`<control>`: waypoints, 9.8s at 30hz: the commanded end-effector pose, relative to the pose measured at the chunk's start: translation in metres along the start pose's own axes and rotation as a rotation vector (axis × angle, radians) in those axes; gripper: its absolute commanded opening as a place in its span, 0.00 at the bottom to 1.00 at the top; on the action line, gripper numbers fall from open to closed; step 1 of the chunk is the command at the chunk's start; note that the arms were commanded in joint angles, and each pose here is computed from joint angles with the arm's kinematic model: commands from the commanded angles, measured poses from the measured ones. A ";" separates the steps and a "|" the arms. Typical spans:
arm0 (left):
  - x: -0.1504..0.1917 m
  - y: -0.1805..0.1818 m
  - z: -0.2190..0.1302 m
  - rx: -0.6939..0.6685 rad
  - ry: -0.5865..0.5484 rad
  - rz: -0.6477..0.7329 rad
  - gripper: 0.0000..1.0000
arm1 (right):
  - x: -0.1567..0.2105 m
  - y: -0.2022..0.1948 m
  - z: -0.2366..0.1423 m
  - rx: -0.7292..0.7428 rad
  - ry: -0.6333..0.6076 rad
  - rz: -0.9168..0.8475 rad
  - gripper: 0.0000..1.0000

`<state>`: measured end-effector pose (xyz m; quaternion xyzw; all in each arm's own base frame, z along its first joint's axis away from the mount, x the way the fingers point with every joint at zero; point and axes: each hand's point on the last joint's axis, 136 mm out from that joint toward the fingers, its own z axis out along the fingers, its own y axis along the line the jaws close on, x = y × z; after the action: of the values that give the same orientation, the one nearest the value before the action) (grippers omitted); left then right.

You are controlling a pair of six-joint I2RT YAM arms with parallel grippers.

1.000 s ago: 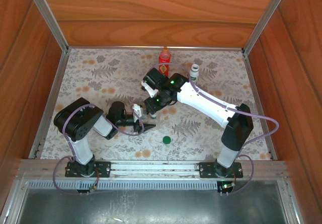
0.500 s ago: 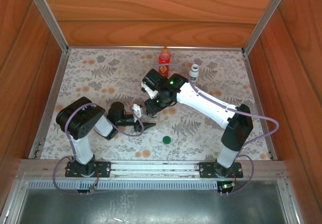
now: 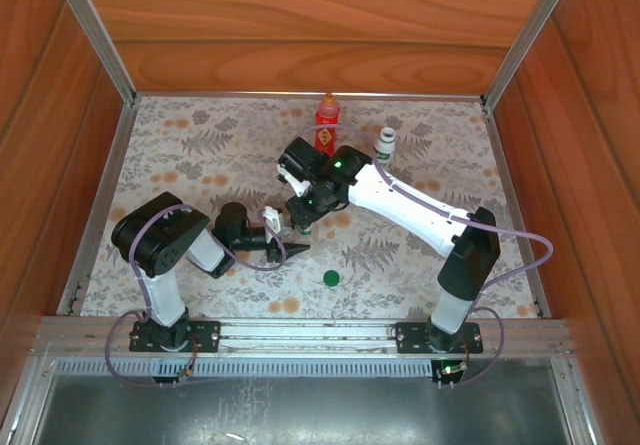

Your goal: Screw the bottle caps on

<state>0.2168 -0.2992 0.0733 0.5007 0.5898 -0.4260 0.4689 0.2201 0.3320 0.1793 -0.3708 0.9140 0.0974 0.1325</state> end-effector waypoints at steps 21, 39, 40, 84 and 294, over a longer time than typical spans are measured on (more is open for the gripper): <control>0.000 -0.008 0.000 0.036 -0.010 -0.007 0.62 | 0.008 0.005 0.003 -0.008 0.040 -0.094 0.39; -0.001 -0.008 0.000 0.052 -0.015 -0.046 0.62 | -0.001 0.006 -0.018 -0.230 -0.163 -0.406 0.35; -0.002 -0.007 0.000 0.051 -0.017 -0.045 0.62 | -0.001 0.005 -0.018 -0.234 -0.162 -0.406 0.35; 0.003 -0.005 0.002 0.059 -0.009 -0.078 0.62 | 0.024 0.007 0.009 -0.206 -0.080 -0.488 0.40; -0.022 -0.005 0.003 -0.052 0.095 0.109 0.58 | 0.065 -0.013 -0.069 -0.254 -0.436 -0.508 0.64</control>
<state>0.2162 -0.3063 0.1036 0.5032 0.5875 -0.4110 0.4824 0.1714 0.2746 0.2207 -0.4928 0.7682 0.3107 0.2654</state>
